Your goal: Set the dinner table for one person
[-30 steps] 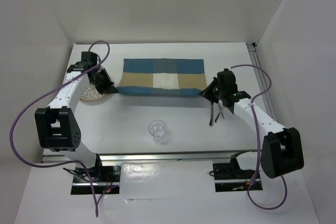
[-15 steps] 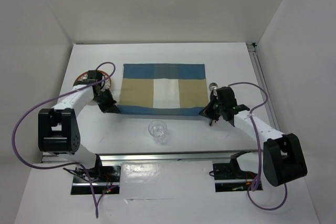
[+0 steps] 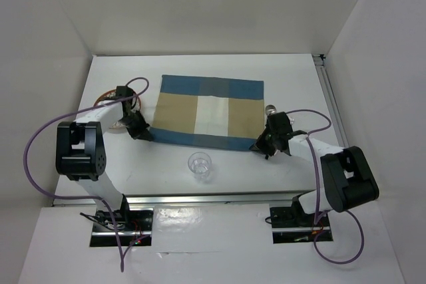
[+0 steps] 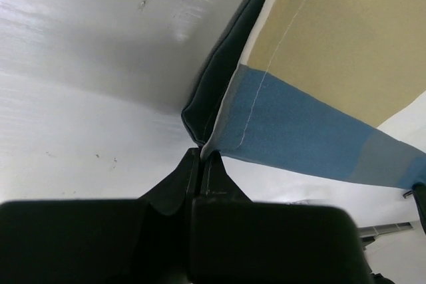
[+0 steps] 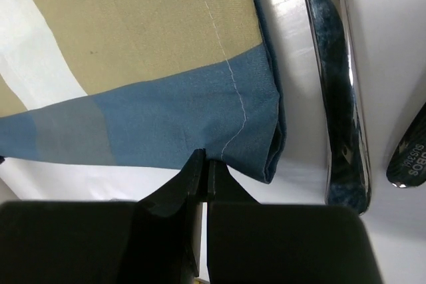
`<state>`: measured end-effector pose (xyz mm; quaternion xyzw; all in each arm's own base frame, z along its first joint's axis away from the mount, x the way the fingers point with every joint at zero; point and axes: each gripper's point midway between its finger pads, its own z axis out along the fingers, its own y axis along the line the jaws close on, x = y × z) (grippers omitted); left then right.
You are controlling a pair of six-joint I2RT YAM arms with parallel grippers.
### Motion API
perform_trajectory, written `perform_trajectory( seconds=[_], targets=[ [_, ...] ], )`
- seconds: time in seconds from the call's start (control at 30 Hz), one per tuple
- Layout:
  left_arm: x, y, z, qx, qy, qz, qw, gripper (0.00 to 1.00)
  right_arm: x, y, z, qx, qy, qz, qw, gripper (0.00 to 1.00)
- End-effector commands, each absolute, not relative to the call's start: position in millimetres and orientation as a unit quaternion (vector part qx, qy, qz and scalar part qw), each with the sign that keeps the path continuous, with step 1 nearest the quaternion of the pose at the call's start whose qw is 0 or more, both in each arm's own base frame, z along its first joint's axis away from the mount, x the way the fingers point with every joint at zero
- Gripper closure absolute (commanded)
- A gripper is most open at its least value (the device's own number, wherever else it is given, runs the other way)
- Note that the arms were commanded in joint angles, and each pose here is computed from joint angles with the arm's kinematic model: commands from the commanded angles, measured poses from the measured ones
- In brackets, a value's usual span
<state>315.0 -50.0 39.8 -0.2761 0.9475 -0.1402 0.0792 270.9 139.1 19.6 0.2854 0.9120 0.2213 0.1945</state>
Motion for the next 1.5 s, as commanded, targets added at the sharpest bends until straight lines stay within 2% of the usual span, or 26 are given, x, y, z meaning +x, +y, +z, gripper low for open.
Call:
perform_trajectory(
  seconds=[0.0,0.1,0.17,0.23,0.3,0.33,0.37,0.4,0.47,0.5,0.57,0.63,0.77,0.8,0.83,0.87,0.9,0.93,0.97,1.03,1.07,1.13,1.17,1.2,1.27,1.47],
  targets=[
    [311,-45,40,-0.279,0.948,-0.128,0.083,1.00,292,139,33,0.289,0.901,0.225,0.234,1.00],
    [299,-45,34,-0.276,0.950,-0.126,0.076,1.00,287,136,37,0.291,0.901,0.220,0.236,1.00],
    [293,-44,33,-0.277,0.951,-0.120,0.071,1.00,286,132,40,0.294,0.900,0.213,0.242,0.95],
    [287,-42,34,-0.274,0.953,-0.112,0.070,1.00,285,129,45,0.290,0.899,0.210,0.251,0.89],
    [283,-41,43,-0.269,0.954,-0.112,0.072,0.96,284,129,45,0.287,0.903,0.205,0.246,0.74],
    [283,-41,45,-0.268,0.954,-0.113,0.077,0.76,287,129,50,0.281,0.903,0.206,0.251,0.65],
    [281,-41,47,-0.263,0.955,-0.112,0.077,0.66,290,130,53,0.280,0.902,0.209,0.255,0.58],
    [281,-41,47,-0.263,0.955,-0.112,0.077,0.56,289,130,55,0.277,0.905,0.204,0.250,0.45],
    [286,-37,59,-0.259,0.956,-0.103,0.089,0.36,288,128,60,0.279,0.905,0.199,0.251,0.34],
    [289,-35,63,-0.259,0.956,-0.098,0.092,0.31,285,127,67,0.279,0.905,0.200,0.252,0.25],
    [296,-32,79,-0.254,0.957,-0.094,0.106,0.22,283,117,76,0.281,0.902,0.185,0.272,0.18],
    [299,-32,90,-0.253,0.956,-0.095,0.114,0.20,282,107,85,0.285,0.898,0.165,0.291,0.11],
    [318,-25,123,-0.251,0.950,-0.089,0.160,0.19,295,105,130,0.273,0.880,0.181,0.345,0.13],
    [320,-20,127,-0.254,0.950,-0.076,0.168,0.24,297,105,136,0.263,0.881,0.179,0.350,0.15],
    [324,-18,132,-0.254,0.948,-0.072,0.176,0.46,300,108,143,0.260,0.878,0.188,0.354,0.17],
    [332,-14,138,-0.258,0.945,-0.073,0.186,0.64,306,112,160,0.249,0.873,0.200,0.368,0.18],
    [338,-3,136,-0.278,0.940,-0.066,0.186,0.77,309,117,164,0.243,0.874,0.204,0.369,0.20],
    [342,4,137,-0.293,0.936,-0.065,0.187,0.85,312,119,169,0.234,0.874,0.207,0.372,0.20],
    [343,13,135,-0.305,0.933,-0.061,0.181,0.84,314,124,173,0.222,0.875,0.209,0.375,0.20],
    [353,37,134,-0.345,0.919,-0.069,0.175,0.68,319,132,180,0.208,0.879,0.213,0.373,0.17],
    [357,46,135,-0.361,0.913,-0.069,0.178,0.41,318,138,184,0.195,0.880,0.219,0.375,0.17],
    [357,58,126,-0.399,0.898,-0.099,0.156,0.13,316,144,181,0.186,0.884,0.226,0.365,0.14],
    [357,61,121,-0.407,0.894,-0.113,0.149,0.04,317,148,184,0.182,0.882,0.237,0.366,0.14],
    [353,69,112,-0.429,0.883,-0.128,0.138,0.00,319,149,186,0.181,0.879,0.240,0.370,0.14],
    [357,69,100,-0.444,0.873,-0.159,0.126,0.00,316,152,179,0.178,0.884,0.242,0.358,0.13],
    [356,78,71,-0.489,0.852,-0.152,0.105,0.00,316,153,177,0.172,0.885,0.245,0.358,0.12]
  ],
)
